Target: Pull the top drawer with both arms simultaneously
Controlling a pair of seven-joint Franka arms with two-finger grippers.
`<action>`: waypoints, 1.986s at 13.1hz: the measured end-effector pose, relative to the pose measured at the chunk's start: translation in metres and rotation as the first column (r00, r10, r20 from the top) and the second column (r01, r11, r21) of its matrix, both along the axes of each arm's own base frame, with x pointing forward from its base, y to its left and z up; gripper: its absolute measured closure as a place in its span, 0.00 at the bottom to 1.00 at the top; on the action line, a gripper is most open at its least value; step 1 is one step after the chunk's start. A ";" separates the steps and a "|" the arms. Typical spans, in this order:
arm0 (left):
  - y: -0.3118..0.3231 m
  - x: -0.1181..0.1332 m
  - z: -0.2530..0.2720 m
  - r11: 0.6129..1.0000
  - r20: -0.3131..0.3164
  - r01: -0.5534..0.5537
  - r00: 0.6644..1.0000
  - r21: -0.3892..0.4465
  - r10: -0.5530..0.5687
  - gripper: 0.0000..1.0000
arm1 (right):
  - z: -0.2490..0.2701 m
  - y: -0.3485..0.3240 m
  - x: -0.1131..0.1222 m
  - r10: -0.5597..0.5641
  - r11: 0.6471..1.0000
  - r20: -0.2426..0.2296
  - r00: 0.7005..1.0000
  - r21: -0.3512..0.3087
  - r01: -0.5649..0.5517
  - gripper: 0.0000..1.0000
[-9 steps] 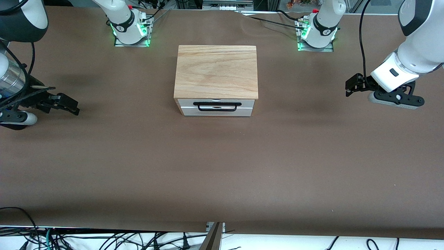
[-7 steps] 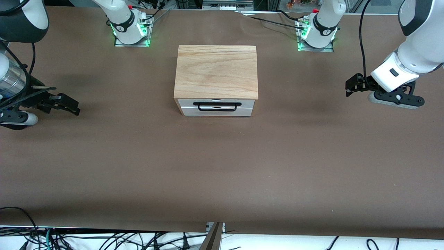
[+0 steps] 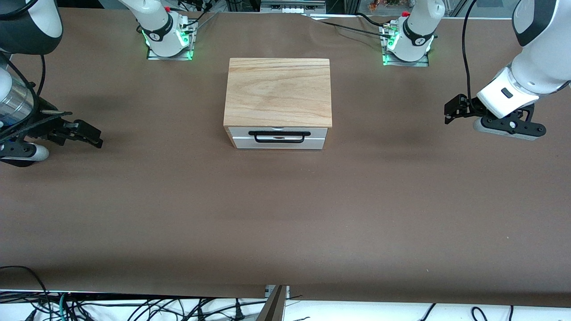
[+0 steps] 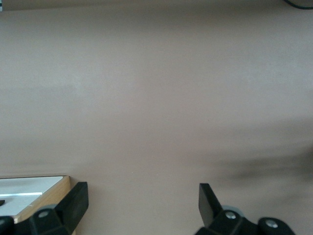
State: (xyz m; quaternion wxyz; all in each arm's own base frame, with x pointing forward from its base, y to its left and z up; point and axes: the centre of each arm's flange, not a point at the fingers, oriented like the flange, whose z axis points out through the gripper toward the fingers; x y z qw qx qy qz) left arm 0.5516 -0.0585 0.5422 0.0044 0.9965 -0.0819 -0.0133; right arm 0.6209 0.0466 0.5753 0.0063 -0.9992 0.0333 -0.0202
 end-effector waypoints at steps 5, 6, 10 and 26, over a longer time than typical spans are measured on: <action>0.000 0.000 0.000 1.000 0.000 0.000 1.000 0.000 0.000 0.00 | 0.000 0.000 0.000 0.000 1.000 0.000 1.000 -0.001 0.000 0.00; 0.000 0.000 0.000 1.000 0.000 0.000 1.000 0.000 0.000 0.00 | 0.000 0.000 0.000 0.000 1.000 0.000 1.000 -0.002 0.000 0.00; 0.000 0.000 0.000 1.000 0.000 0.000 1.000 0.000 0.000 0.00 | 0.000 0.000 0.000 0.000 1.000 0.000 1.000 -0.002 0.000 0.00; -0.004 0.000 -0.005 1.000 -0.017 0.008 1.000 0.002 -0.008 0.00 | -0.064 0.034 0.017 0.029 0.995 -0.119 0.993 0.097 -0.018 0.00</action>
